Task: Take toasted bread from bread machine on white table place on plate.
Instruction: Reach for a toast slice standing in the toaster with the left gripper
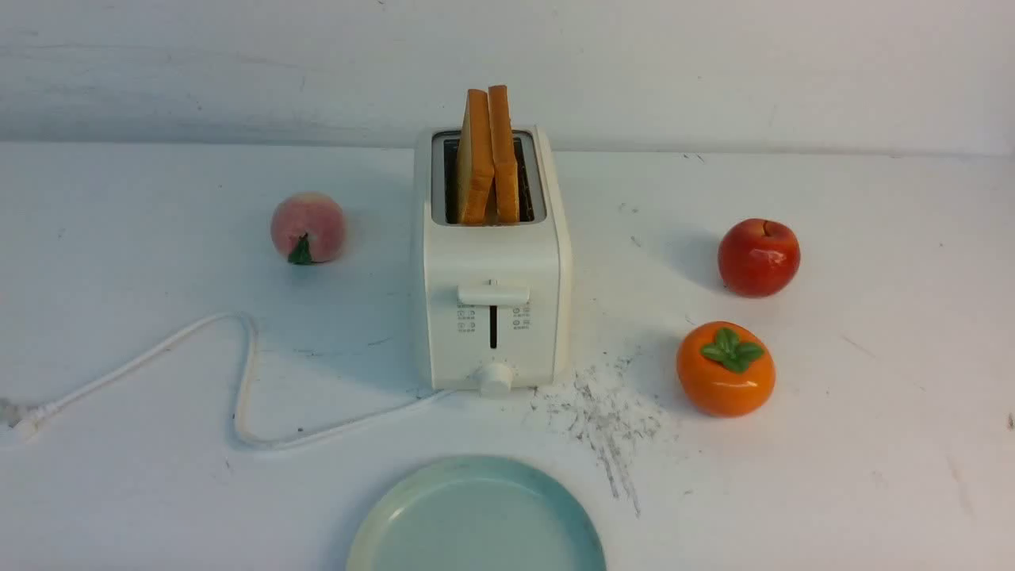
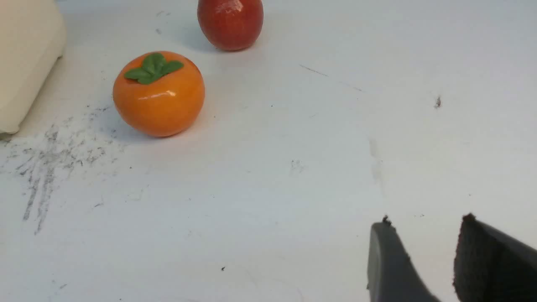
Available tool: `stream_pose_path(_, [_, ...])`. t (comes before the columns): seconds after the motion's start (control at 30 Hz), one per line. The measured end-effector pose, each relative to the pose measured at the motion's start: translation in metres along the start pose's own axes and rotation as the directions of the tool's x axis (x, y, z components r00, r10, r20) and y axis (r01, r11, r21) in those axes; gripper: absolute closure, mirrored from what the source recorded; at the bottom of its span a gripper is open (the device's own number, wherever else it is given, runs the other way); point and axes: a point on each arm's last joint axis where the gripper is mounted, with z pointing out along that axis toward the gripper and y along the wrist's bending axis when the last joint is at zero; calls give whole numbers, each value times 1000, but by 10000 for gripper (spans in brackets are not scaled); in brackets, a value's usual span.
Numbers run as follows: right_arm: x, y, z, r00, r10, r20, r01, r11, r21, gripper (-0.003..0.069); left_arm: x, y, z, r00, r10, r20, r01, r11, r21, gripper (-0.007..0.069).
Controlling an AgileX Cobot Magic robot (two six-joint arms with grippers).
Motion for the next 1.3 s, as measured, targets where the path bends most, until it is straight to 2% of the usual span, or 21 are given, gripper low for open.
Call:
stream_pose_path(0.93, [0,0,0,1000,0,0,0,1000,0,419,0,0,0,1000,7,3,-7,1000,-2,387])
stream_pose_path(1.17, [0,0,0,1000,0,0,0,1000,0,419,-10,-5,-1,994,-14,112,7,998,56,387])
stream_pose_path(1.3, [0,0,0,1000,0,0,0,1000,0,419,-23,-12,-4,963,-119,241,83,984,155,387])
